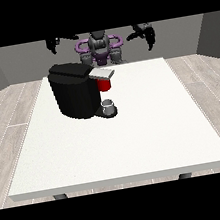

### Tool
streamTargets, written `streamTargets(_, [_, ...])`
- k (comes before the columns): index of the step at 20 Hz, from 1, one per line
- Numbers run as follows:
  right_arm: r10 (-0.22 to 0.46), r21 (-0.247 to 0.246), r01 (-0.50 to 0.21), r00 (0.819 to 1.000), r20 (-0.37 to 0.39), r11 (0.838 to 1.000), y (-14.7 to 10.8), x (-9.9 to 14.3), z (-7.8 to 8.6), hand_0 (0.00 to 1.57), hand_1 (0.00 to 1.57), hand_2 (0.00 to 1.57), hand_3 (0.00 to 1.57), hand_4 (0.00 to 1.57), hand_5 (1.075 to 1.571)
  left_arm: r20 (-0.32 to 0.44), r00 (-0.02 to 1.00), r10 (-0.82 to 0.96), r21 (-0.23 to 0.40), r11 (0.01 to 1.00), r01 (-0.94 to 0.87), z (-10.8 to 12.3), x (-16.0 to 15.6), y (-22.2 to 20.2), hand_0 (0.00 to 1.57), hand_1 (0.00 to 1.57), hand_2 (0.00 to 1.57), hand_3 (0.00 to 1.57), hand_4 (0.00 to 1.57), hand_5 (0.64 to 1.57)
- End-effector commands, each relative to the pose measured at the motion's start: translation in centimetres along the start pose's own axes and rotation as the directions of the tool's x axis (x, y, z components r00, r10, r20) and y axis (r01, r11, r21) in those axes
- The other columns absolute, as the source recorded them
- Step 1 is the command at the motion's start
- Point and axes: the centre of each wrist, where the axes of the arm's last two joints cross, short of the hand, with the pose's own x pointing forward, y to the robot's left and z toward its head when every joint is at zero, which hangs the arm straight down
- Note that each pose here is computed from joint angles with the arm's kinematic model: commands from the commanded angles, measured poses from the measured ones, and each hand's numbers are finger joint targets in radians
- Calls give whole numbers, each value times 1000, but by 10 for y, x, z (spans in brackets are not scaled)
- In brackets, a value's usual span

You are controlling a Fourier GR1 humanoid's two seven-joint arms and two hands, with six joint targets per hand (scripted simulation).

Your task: Insert the coffee pod into the coffee machine and close the lid

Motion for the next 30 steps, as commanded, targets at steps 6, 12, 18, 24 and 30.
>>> streamTargets(6, [-132,-13,131,991,-23,991,-2,17,-28,0,0,0,0,97,1571,84,996,-15,-1,1000,15,2,38,-1,0,0,0,0,346,1571])
streamTargets(12, [-104,28,105,994,-35,994,8,20,-36,0,0,0,0,0,1571,135,990,-29,28,999,25,35,29,5,0,0,0,0,354,1571])
streamTargets(18, [-97,117,99,995,-24,988,21,27,-42,0,0,0,0,0,1571,117,993,-30,66,998,22,49,46,22,0,0,0,0,360,1571])
streamTargets(24, [-75,145,65,995,62,987,32,54,-60,0,0,0,0,0,1571,204,975,-94,139,988,66,45,55,17,0,0,0,0,368,1571])
streamTargets(30, [-38,151,35,999,17,988,44,39,-58,0,0,0,0,129,1571,107,991,-84,90,993,75,64,63,29,0,0,0,0,299,1571])
